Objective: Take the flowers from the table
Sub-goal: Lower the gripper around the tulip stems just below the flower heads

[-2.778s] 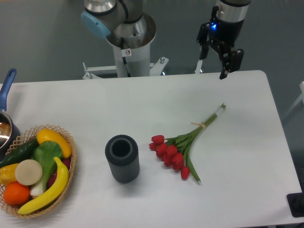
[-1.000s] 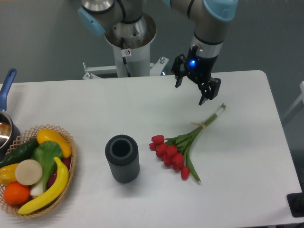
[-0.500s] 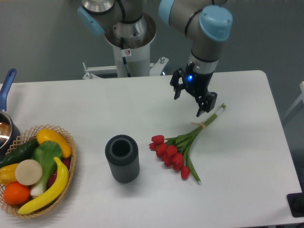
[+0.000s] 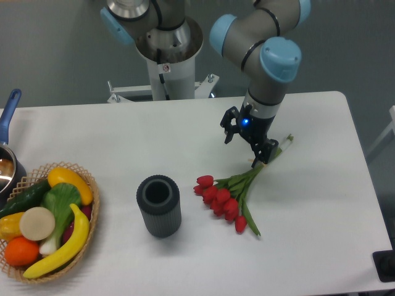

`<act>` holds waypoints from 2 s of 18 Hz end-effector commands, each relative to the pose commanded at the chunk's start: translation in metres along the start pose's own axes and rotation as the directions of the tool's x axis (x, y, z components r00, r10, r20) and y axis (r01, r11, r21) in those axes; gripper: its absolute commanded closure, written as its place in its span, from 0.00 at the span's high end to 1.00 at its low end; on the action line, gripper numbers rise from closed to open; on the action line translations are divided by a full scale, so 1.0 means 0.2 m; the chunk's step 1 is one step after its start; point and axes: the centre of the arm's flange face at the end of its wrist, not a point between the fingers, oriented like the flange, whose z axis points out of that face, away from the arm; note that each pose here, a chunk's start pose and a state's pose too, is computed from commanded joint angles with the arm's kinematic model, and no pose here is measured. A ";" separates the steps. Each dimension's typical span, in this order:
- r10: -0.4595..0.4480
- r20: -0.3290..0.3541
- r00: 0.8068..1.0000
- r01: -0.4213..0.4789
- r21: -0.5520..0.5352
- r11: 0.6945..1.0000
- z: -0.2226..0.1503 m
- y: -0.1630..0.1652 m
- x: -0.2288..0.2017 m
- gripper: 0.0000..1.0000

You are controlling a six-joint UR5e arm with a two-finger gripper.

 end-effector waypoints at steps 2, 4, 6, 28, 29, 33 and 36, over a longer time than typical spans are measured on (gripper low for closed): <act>0.001 -0.017 1.000 -0.001 -0.001 1.000 0.05 0.00 0.00 1.00; 0.010 -0.024 1.000 -0.010 -0.001 1.000 0.09 -0.02 -0.01 1.00; 0.008 -0.032 0.999 -0.008 -0.001 1.000 0.12 -0.02 -0.02 1.00; -0.061 -0.026 0.998 0.060 -0.009 0.998 0.37 0.01 -0.15 1.00; -0.060 -0.024 0.998 0.060 -0.010 0.998 0.37 0.01 -0.15 1.00; -0.058 -0.035 0.998 0.056 -0.050 0.997 0.43 0.04 -0.18 1.00; -0.063 -0.035 0.997 0.060 -0.077 0.995 0.45 0.05 -0.18 1.00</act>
